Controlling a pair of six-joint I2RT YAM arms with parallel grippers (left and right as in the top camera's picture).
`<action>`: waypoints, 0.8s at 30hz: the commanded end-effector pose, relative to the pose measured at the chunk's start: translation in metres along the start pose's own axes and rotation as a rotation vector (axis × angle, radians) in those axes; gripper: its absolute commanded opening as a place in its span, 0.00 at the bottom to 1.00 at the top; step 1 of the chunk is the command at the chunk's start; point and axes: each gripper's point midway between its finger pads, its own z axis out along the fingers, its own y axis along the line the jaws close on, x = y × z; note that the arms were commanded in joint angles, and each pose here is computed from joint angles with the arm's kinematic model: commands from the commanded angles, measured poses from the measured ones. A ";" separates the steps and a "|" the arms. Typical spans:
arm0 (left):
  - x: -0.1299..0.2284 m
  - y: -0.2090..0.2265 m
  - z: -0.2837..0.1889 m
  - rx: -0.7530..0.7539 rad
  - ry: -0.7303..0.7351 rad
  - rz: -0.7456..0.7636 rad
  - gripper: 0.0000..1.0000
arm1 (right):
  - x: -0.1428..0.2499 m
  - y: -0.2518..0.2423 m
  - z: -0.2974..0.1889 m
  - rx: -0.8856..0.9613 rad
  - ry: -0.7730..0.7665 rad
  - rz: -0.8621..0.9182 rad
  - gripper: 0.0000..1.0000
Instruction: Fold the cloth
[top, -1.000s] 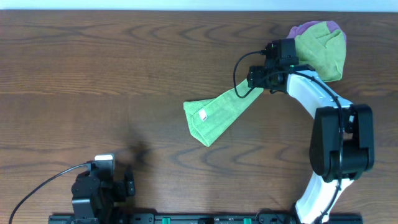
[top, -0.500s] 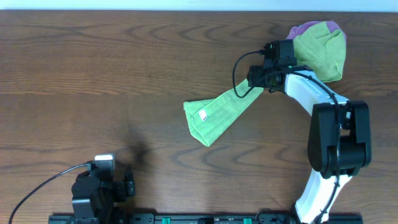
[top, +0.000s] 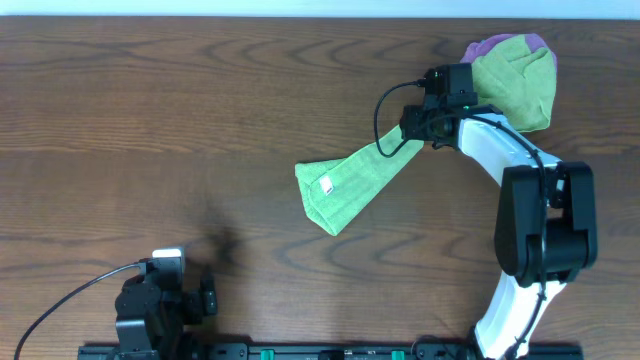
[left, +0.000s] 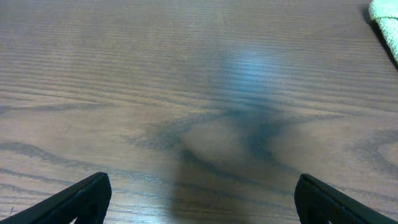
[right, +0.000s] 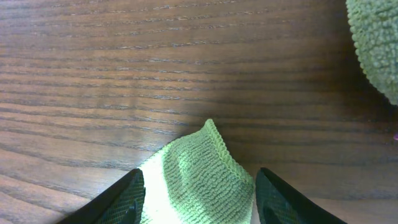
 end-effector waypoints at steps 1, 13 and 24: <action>0.015 0.001 0.005 -0.005 0.051 0.026 0.96 | -0.001 -0.008 0.003 0.017 0.003 -0.001 0.56; 0.015 0.001 0.005 -0.005 0.051 0.026 0.95 | 0.007 -0.010 0.011 0.020 0.027 0.002 0.37; 0.015 0.001 0.005 -0.006 0.051 0.026 0.95 | 0.005 -0.006 -0.019 0.030 0.072 -0.020 0.01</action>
